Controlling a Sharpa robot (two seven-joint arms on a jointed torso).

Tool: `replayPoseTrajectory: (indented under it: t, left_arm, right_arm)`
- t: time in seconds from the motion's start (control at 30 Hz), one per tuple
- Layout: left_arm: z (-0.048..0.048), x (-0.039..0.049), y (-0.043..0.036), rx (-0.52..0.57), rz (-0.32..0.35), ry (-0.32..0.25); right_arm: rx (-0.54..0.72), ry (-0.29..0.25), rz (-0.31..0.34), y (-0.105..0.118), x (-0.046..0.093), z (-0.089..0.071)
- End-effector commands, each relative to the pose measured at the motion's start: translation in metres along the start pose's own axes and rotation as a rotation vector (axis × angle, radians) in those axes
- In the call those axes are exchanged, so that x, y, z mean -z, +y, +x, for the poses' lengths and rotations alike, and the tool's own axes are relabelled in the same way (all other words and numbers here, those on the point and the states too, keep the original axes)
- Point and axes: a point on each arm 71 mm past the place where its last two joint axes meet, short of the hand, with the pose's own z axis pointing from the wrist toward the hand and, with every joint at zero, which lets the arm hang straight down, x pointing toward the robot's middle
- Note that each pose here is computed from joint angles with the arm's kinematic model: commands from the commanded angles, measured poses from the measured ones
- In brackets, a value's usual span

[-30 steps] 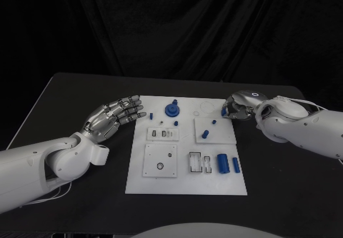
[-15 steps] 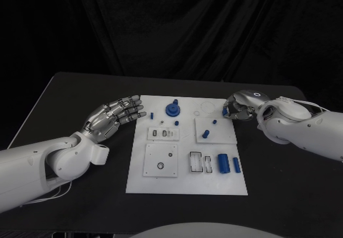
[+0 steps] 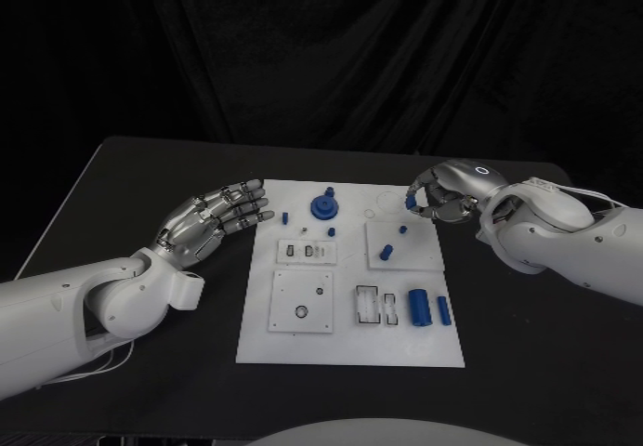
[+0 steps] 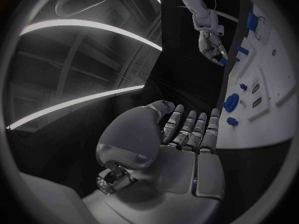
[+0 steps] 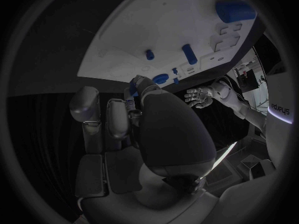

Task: Assemble the parts on the task board

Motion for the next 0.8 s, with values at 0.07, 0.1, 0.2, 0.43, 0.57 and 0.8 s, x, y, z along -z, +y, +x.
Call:
replayPoseTrajectory:
  t: [0.07,0.1,0.2,0.43,0.57,0.8]
  left_arm:
    - [0.0022,-0.0007,-0.0022,0.007,0.043,0.01]
    - [0.0022,-0.0008,-0.0021,0.007,0.043,0.01]
    - [0.0024,-0.0015,-0.0017,0.008,0.043,0.012]
    - [0.0039,-0.003,-0.0007,0.01,0.042,0.016]
    - [0.0038,-0.0028,-0.0007,0.01,0.04,0.016]
    - [0.0038,-0.0029,-0.0005,0.01,0.039,0.015]
  right_arm:
    - [0.043,-0.017,-0.051,0.027,-0.001,-0.001]
    - [0.048,-0.016,-0.059,0.031,-0.002,-0.001]
    - [0.064,-0.006,-0.105,0.053,-0.004,0.004]
    - [0.099,0.034,-0.166,0.094,-0.015,0.019]
    - [0.125,0.063,-0.182,0.11,-0.02,0.027]
    - [0.152,0.114,-0.188,0.128,-0.027,0.04]
